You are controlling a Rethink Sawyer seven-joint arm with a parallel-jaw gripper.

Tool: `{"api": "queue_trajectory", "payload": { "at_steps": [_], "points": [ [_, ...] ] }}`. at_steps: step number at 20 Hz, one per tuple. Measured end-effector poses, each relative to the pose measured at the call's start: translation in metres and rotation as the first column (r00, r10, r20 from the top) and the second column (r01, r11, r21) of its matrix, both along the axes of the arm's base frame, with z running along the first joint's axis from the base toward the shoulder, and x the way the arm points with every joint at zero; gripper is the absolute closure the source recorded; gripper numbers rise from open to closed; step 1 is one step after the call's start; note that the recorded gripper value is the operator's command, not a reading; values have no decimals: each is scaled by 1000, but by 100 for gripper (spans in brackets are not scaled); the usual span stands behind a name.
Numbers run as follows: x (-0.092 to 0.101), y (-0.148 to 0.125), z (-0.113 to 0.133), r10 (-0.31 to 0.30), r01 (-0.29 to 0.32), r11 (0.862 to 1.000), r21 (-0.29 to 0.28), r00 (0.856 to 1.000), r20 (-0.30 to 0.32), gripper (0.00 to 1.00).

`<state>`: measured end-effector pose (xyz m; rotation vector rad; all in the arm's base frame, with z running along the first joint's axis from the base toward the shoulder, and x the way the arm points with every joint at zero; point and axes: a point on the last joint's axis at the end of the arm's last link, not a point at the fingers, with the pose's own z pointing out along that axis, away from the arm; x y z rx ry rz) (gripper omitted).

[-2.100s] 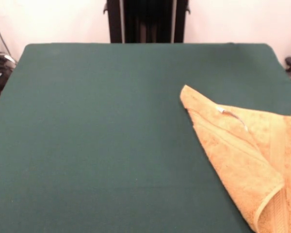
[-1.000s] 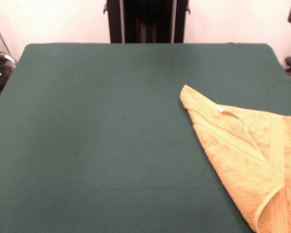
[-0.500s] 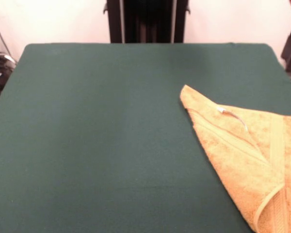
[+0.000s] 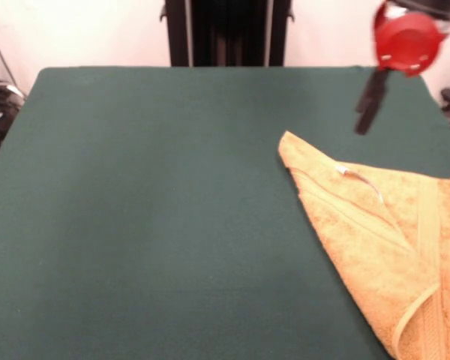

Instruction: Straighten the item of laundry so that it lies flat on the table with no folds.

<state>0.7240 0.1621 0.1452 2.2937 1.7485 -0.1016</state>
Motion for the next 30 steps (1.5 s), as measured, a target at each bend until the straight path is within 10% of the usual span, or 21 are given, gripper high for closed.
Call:
{"api": "queue_trajectory", "payload": {
  "at_steps": [11, 30],
  "points": [
    [-5, -56, -11, -32, 31, 999, -44, 999, -21, 0],
    [22, 39, -96, 89, -83, 988, 128, 995, -44, 0]
  ]
}}
